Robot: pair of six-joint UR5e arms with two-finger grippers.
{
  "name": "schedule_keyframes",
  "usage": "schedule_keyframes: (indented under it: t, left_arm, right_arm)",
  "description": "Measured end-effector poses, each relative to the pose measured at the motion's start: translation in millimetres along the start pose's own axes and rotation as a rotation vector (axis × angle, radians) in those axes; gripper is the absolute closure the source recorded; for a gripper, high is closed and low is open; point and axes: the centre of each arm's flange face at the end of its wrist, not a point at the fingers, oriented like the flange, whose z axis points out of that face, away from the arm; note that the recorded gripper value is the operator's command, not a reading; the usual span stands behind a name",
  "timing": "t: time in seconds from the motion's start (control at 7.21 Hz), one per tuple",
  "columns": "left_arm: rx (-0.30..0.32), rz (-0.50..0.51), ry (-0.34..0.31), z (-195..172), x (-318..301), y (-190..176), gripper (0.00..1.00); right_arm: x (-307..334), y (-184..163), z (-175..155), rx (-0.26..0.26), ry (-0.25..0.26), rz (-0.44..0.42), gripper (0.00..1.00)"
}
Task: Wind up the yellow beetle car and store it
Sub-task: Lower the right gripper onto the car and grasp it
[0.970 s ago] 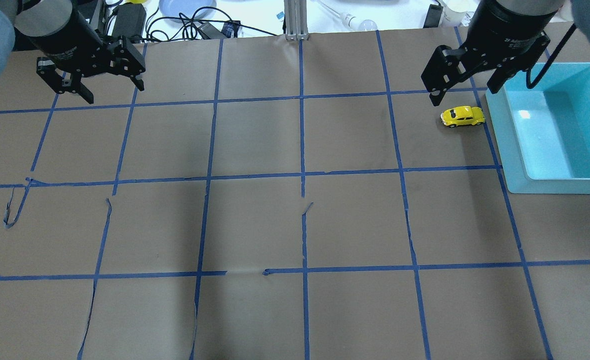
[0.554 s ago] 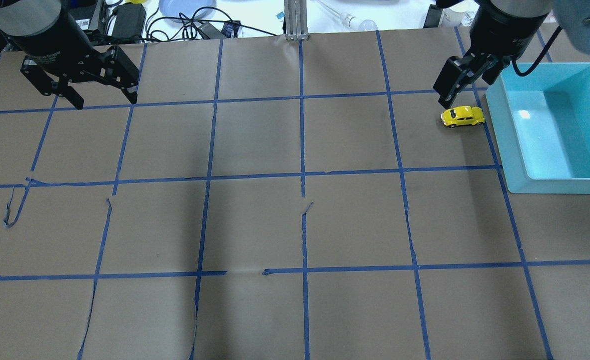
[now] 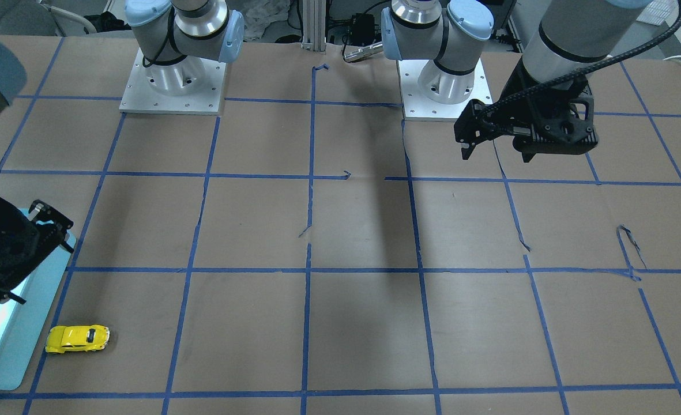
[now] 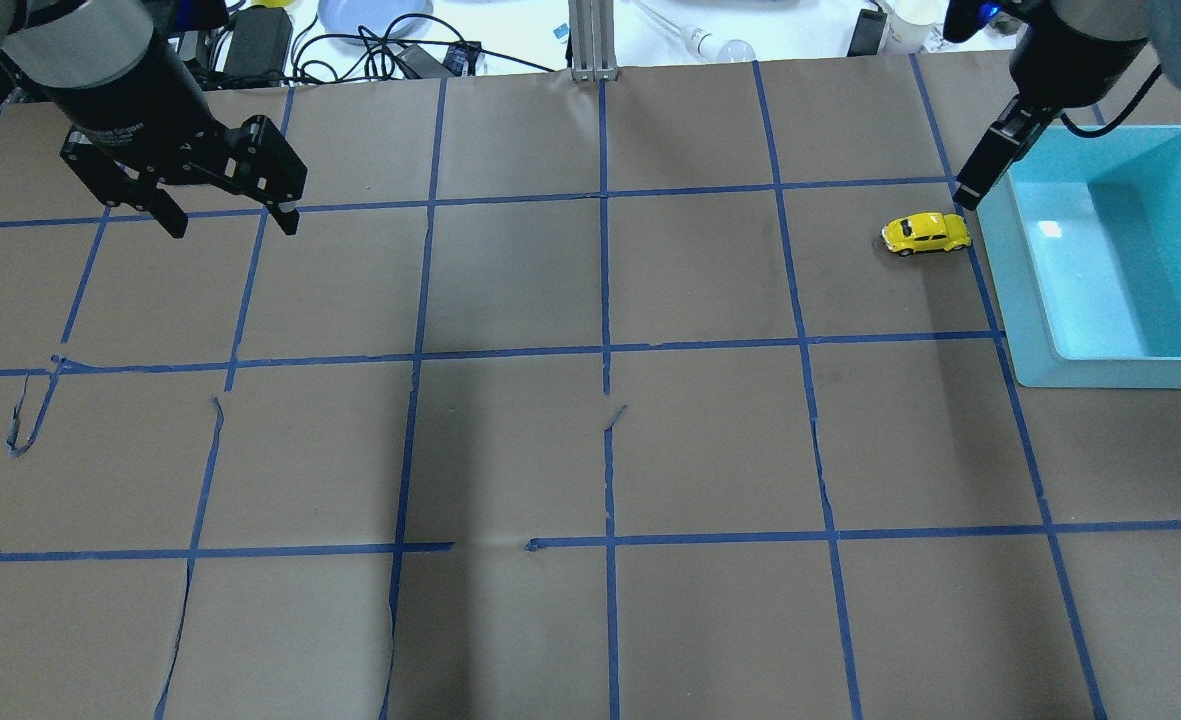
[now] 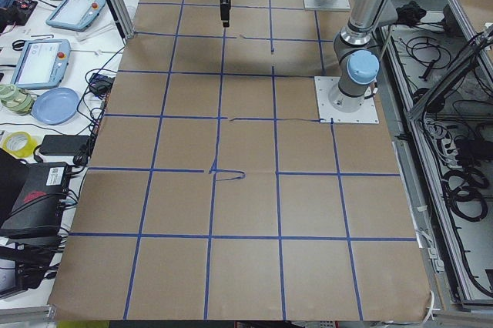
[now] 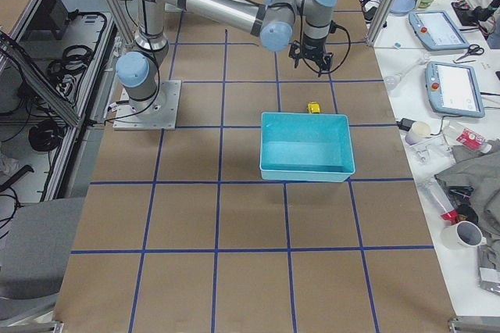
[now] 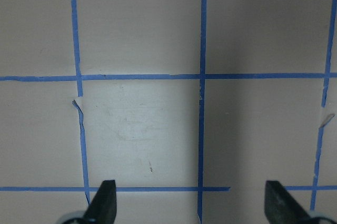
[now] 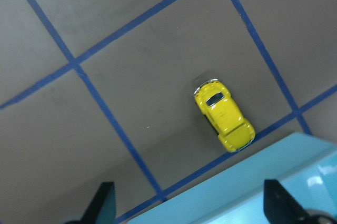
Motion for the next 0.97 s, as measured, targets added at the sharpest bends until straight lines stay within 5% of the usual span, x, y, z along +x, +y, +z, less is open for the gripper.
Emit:
schedule_keyframes:
  t: [0.42, 0.97]
  left_arm:
    - [0.012, -0.003, -0.005, -10, 4, 11, 0.00]
    - [0.026, 0.006, -0.002, -11, 7, 15, 0.00]
  right_arm:
    - [24, -5, 78, 0.010, 0.027, -0.293, 0.02]
    - [35, -10, 128, 0.033, 0.046, -0.452, 0.04]
